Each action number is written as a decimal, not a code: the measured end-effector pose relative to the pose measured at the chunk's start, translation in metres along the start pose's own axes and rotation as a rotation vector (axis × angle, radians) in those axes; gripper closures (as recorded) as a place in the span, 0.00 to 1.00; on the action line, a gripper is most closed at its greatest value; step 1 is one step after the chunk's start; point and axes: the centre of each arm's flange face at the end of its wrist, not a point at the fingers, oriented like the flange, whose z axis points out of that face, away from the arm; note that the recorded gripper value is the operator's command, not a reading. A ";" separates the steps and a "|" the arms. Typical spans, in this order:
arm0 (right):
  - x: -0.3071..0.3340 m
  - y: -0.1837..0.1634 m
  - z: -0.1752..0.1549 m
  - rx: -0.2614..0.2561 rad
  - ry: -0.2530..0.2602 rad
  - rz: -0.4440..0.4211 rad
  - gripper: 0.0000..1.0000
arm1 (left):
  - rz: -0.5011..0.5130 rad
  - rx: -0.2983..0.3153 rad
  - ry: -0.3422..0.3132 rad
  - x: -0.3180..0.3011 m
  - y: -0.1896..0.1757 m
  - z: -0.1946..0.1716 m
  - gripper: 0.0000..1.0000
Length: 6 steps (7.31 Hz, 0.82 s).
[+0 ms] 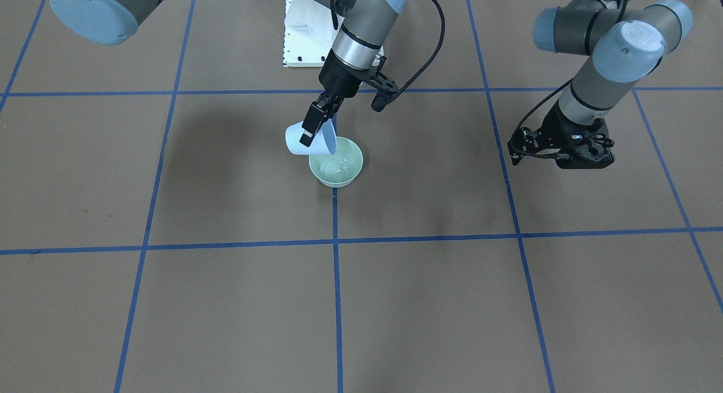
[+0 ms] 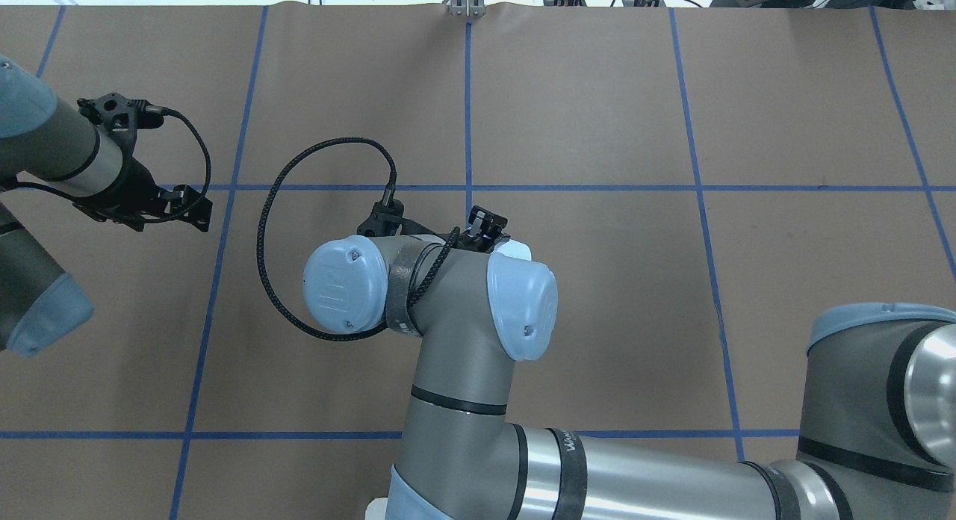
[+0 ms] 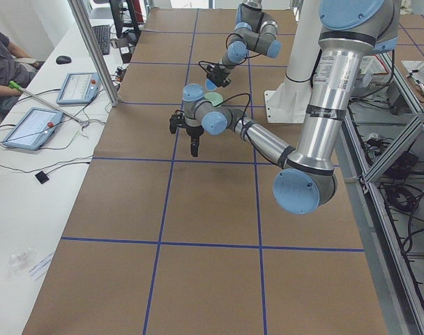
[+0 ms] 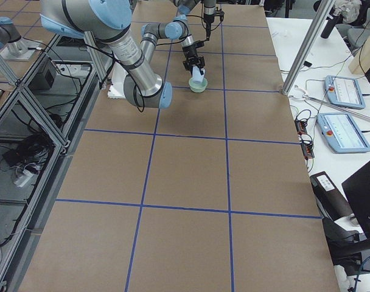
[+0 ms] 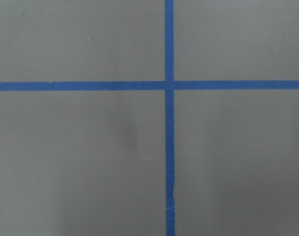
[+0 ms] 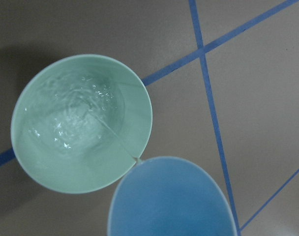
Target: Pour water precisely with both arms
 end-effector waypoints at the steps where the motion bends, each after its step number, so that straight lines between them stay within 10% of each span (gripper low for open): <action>1: 0.006 0.016 -0.001 0.057 -0.029 0.069 0.70 | 0.001 0.002 0.002 0.001 0.000 -0.002 0.00; 4: 0.051 0.099 0.000 0.245 -0.159 0.327 0.70 | -0.004 0.012 0.008 0.000 -0.003 -0.009 0.00; 6: 0.106 0.153 0.015 0.284 -0.235 0.454 0.70 | -0.009 0.013 0.019 -0.002 -0.005 -0.015 0.00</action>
